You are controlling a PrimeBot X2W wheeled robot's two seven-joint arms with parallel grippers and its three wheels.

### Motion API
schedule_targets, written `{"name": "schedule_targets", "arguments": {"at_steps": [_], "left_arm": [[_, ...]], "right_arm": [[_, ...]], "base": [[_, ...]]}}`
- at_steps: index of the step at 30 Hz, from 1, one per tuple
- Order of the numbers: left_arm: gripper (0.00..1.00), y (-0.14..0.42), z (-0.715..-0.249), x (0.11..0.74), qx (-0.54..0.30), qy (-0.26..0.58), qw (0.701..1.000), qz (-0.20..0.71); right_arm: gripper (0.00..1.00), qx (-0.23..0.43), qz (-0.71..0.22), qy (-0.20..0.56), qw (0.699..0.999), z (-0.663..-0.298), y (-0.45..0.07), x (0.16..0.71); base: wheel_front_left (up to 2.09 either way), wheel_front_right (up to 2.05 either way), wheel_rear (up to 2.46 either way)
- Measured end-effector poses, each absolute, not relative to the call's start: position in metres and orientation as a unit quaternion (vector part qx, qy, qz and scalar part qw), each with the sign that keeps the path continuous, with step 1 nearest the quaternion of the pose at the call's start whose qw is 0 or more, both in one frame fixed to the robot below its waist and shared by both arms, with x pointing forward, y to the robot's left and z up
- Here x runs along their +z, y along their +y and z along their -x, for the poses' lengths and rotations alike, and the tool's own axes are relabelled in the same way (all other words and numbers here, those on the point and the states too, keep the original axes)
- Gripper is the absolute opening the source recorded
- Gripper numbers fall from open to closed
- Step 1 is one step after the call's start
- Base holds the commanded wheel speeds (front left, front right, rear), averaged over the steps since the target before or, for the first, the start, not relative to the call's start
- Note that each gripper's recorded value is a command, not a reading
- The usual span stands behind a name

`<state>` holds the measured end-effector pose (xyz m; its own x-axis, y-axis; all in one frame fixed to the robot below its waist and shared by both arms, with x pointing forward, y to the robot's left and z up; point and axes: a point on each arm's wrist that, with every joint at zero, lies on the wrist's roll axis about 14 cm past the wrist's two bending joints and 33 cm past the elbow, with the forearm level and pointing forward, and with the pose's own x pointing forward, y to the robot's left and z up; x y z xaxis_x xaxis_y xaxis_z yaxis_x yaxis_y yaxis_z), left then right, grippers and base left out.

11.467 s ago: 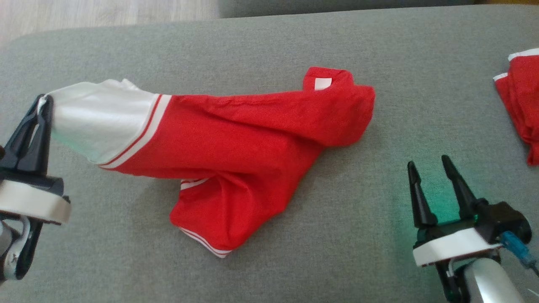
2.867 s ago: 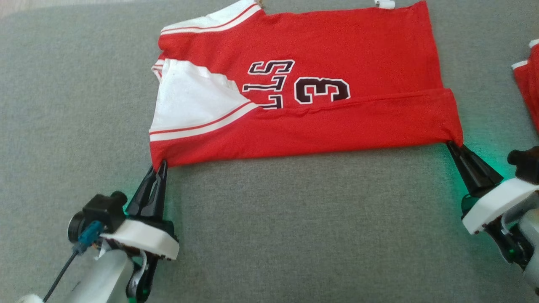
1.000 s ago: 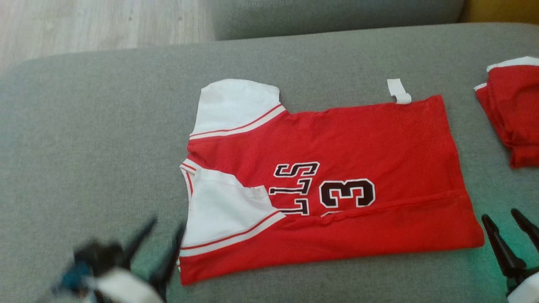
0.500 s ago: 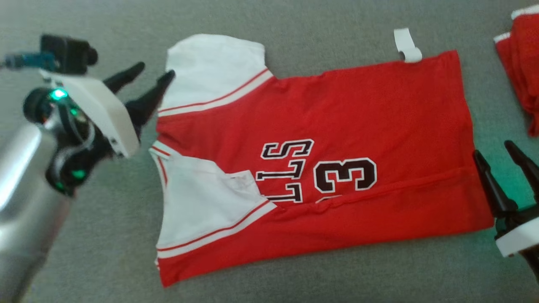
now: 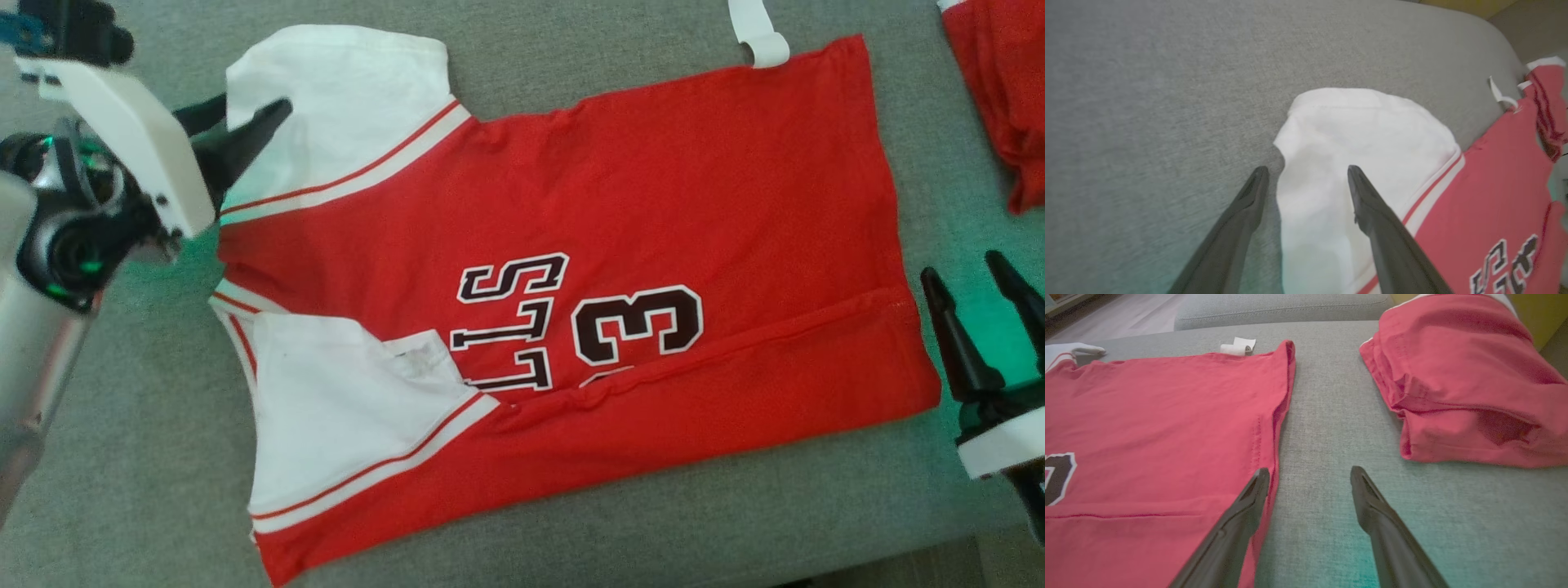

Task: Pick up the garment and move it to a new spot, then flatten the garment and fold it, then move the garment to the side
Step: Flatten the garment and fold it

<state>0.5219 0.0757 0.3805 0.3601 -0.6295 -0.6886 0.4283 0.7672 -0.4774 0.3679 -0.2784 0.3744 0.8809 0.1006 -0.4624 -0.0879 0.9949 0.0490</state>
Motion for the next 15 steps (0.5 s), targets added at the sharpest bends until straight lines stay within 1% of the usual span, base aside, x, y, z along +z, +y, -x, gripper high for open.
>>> {"name": "schedule_targets", "arguments": {"at_steps": [2, 5, 8, 15], "left_arm": [[1.0, 0.065, -0.525, 0.386, -0.332, 0.462, 0.809, 0.151], [1.0, 0.052, -0.527, 0.393, -0.343, 0.46, 0.797, 0.19], [1.0, 0.049, -0.534, 0.4, -0.349, 0.453, 0.795, 0.202], [1.0, 0.044, -0.539, 0.41, -0.361, 0.44, 0.798, 0.2]], "right_arm": [[1.0, 0.043, -0.007, 0.239, 0.97, -0.368, -0.283, 0.375], [1.0, 0.039, 0.001, 0.239, 0.97, -0.368, -0.287, 0.375], [1.0, 0.034, 0.003, 0.238, 0.971, -0.368, -0.288, 0.374], [1.0, 0.028, 0.002, 0.236, 0.971, -0.368, -0.288, 0.373]], "base": [[0.0, 0.0, 0.0], [0.0, 0.0, 0.0], [0.0, 0.0, 0.0], [0.0, 0.0, 0.0]]}}
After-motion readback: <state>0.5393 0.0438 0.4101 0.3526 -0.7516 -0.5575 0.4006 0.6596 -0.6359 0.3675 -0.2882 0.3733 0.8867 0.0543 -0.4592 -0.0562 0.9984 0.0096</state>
